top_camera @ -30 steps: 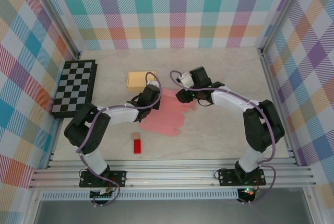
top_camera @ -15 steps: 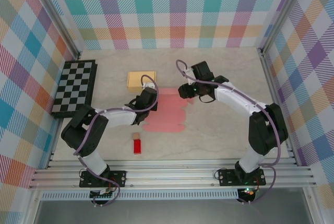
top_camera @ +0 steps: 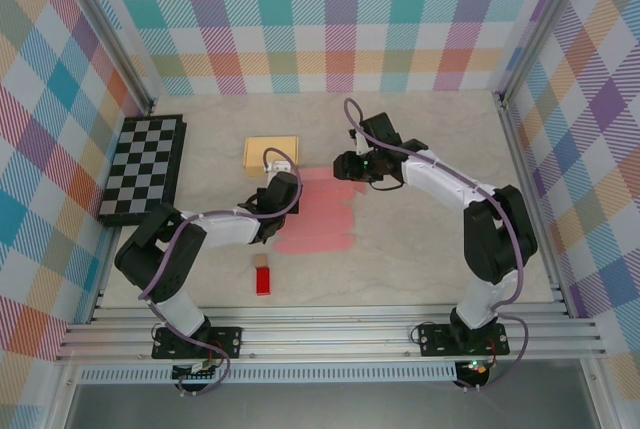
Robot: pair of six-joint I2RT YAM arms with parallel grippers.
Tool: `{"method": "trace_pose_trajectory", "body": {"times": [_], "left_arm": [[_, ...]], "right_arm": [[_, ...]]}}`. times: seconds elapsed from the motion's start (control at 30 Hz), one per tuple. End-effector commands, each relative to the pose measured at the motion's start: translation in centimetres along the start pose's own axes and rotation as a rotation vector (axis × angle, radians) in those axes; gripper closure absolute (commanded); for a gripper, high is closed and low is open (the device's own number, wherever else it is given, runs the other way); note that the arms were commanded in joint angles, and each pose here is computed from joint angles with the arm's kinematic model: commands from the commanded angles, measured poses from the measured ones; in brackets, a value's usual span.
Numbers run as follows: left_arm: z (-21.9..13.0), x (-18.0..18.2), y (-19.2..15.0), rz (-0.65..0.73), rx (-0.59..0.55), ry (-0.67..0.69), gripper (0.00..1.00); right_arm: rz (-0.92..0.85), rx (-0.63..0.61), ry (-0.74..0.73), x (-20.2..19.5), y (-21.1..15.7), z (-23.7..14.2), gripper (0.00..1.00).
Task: Fold the paper box
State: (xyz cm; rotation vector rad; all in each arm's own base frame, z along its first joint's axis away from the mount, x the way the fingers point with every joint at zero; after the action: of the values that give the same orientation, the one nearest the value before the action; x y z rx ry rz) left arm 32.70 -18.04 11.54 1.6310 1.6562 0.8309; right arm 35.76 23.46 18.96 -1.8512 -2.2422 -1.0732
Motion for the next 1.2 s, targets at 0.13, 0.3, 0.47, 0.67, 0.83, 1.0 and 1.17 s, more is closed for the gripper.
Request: {"method": "trace_pose_trajectory", "body": {"times": [0.13,0.3,0.47,0.67,0.83,1.0,1.17], "left_arm": [[-0.9,-0.2,-1.7,0.005,0.044,-0.067,1.0],[-0.9,-0.5,-1.7,0.007,0.048,-0.078,1.0],[-0.9,-1.0,-1.8,0.019,0.051,-0.077,1.0],[-1.1,-1.8,-1.8,0.034,0.049,-0.088,1.0],[-1.1,-1.8,-1.7,0.035,0.052,-0.066,1.0],[-1.2,-1.6,-1.6,0.009,0.053,-0.048,1.0],[-1.2,-1.8,-1.5,-0.016,0.058,-0.053,1.0]], "right_arm": [[0.039,0.004,0.1,0.7,0.9,2.0,0.53],[0.103,0.044,0.182,0.8,-0.5,2.7,0.54],[0.146,0.036,0.236,1.2,-1.0,2.3,0.57],[0.168,0.026,0.233,1.1,-1.2,2.0,0.72],[0.177,0.016,0.186,0.4,-1.6,2.0,0.76],[0.172,-0.012,0.135,-0.4,-2.2,1.6,0.9],[0.178,-0.015,0.13,-0.4,-2.3,1.4,0.96]]}}
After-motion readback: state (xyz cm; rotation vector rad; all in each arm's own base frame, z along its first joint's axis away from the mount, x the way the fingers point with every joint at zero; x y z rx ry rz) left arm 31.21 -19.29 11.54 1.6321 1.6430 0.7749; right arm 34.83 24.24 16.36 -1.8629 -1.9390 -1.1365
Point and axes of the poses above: each hand's point on the last joint's axis, 136 mm out from that joint toward the fingers, its own z axis out along the fingers, its own x axis along the line the jaws close on, y = z × x, the point moved 7 cm from there along -z, back along the fingers, and after that the axes turned 3 degrees about -z, right-handed, at the moved point
